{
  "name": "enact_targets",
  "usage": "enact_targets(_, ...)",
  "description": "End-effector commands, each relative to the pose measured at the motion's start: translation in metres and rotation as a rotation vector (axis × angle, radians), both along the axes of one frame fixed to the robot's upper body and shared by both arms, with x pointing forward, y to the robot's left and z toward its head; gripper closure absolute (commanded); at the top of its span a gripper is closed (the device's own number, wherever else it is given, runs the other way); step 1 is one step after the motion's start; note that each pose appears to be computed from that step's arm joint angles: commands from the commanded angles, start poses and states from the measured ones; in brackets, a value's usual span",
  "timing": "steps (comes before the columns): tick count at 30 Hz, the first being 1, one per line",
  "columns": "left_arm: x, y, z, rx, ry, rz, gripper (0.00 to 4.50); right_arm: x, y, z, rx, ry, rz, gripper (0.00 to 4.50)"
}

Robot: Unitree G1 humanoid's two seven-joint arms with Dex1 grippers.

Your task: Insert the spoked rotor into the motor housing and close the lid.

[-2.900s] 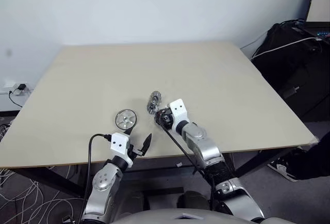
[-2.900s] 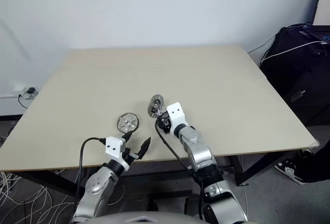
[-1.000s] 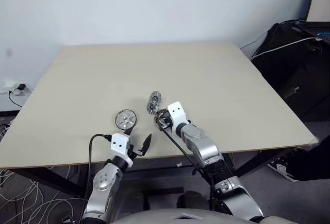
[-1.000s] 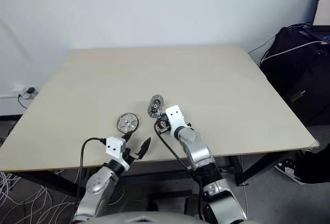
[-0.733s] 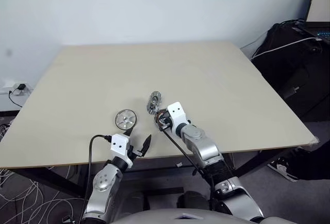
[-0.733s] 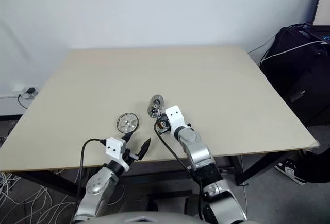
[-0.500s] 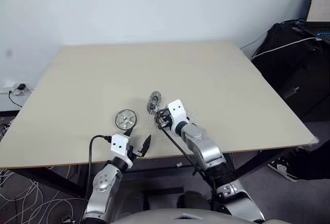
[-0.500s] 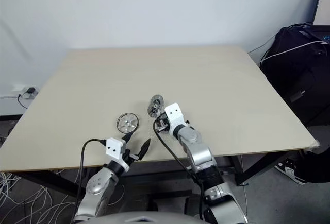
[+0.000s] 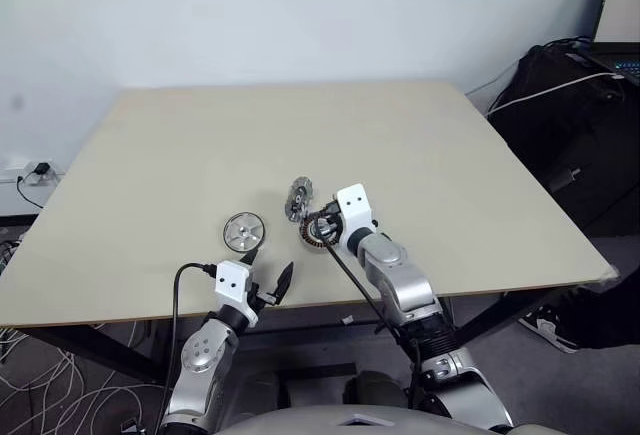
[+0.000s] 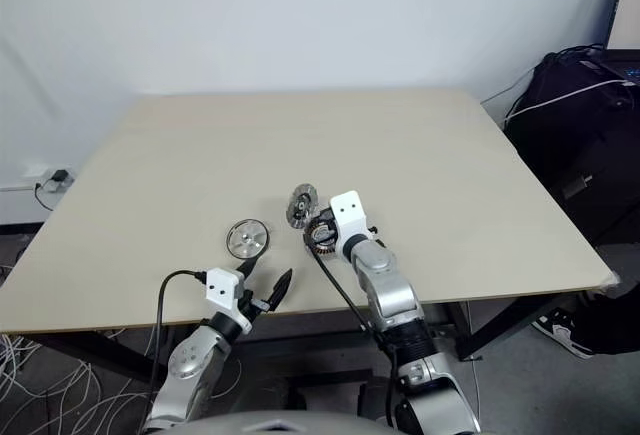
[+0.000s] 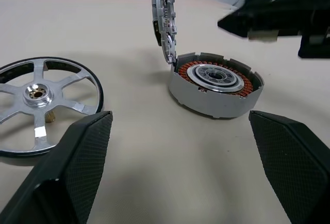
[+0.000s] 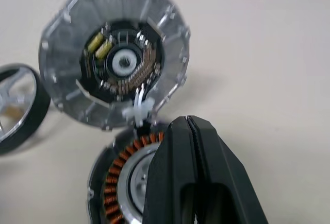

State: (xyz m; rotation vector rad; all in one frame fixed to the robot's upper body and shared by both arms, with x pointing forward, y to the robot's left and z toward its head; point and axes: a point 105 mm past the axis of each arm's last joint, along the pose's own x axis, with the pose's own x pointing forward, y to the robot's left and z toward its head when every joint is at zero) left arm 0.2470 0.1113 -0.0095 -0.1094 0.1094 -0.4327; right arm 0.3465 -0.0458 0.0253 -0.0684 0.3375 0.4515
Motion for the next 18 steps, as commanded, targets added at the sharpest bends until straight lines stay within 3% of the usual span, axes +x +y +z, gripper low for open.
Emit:
enact_targets(1,0.005,0.000,0.013,-0.007,-0.056,0.008,0.00,0.003,0.004,0.004,-0.014,-0.010,0.014,4.46)
enact_targets(7,0.005,0.003,0.013,-0.022,-0.046,0.038,0.00,0.001,0.006,-0.002,-0.030,0.005,0.021,4.46)
enact_targets(14,0.005,0.032,0.001,-0.307,0.128,0.270,0.00,-0.008,0.005,0.020,0.068,-0.073,0.050,4.46)
enact_targets(18,0.003,0.043,0.000,-0.495,0.185,0.328,0.00,-0.028,-0.006,0.029,0.124,-0.094,0.062,4.46)
